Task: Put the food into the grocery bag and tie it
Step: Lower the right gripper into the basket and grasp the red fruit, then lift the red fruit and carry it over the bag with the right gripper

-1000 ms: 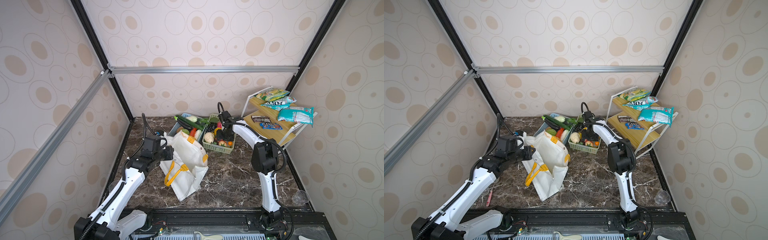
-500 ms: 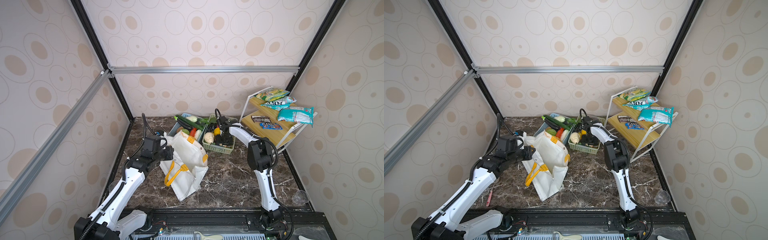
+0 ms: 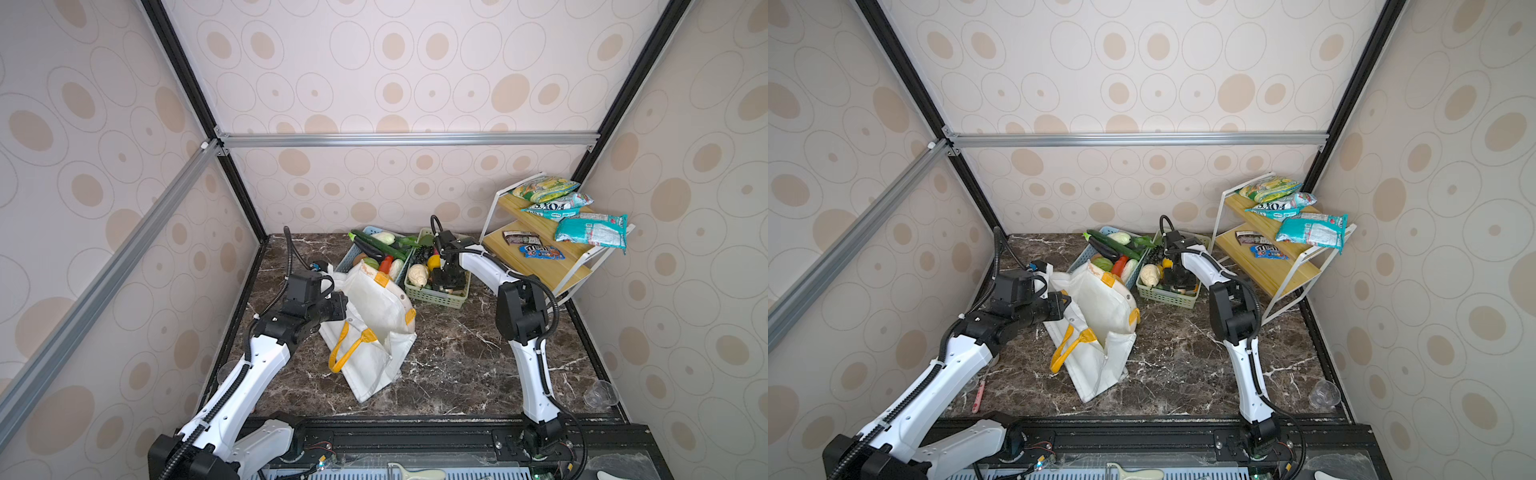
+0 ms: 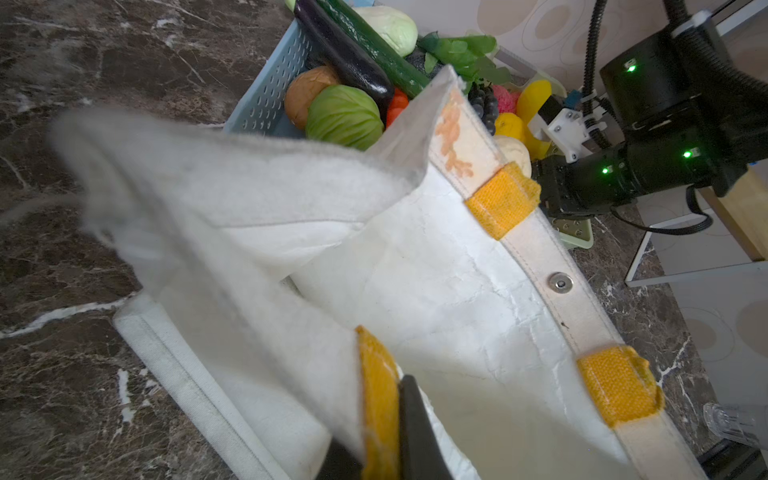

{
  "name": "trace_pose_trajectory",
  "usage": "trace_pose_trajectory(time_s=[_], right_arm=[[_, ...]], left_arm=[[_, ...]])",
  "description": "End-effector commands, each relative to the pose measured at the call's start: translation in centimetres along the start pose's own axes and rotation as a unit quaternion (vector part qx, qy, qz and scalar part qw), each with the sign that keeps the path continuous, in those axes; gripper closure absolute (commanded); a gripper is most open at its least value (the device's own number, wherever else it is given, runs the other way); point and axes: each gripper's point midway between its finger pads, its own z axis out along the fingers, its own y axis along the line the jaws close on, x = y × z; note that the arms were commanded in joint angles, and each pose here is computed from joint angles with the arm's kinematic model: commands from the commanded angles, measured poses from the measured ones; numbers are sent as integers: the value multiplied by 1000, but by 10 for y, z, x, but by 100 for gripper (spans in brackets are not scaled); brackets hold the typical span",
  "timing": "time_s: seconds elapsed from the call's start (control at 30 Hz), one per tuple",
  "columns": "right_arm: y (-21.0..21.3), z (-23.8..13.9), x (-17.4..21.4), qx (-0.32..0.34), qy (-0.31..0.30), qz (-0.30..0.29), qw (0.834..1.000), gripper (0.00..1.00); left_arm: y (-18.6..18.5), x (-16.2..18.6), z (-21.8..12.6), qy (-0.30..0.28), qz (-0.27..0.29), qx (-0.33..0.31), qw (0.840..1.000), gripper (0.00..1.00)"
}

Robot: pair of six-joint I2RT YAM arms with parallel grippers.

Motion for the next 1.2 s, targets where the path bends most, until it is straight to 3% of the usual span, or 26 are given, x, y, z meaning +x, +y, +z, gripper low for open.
trace_pose_trajectory(time_s=[0.0, 0.57, 0.8, 1.17], right_arm=[[7, -43, -8, -23, -35, -3, 999, 41], [26, -133, -27, -102, -133, 2, 986, 41], [51, -183, -23, -200, -183, 1, 963, 41], [90, -223, -1, -334, -186, -11, 924, 41]], left_arm=[[-3, -12, -4, -23, 7, 4, 1000, 100], [0, -7, -2, -19, 6, 1, 1000, 100], [1, -7, -1, -19, 6, 0, 1000, 100], [1, -7, 0, -17, 3, 1, 1000, 100]])
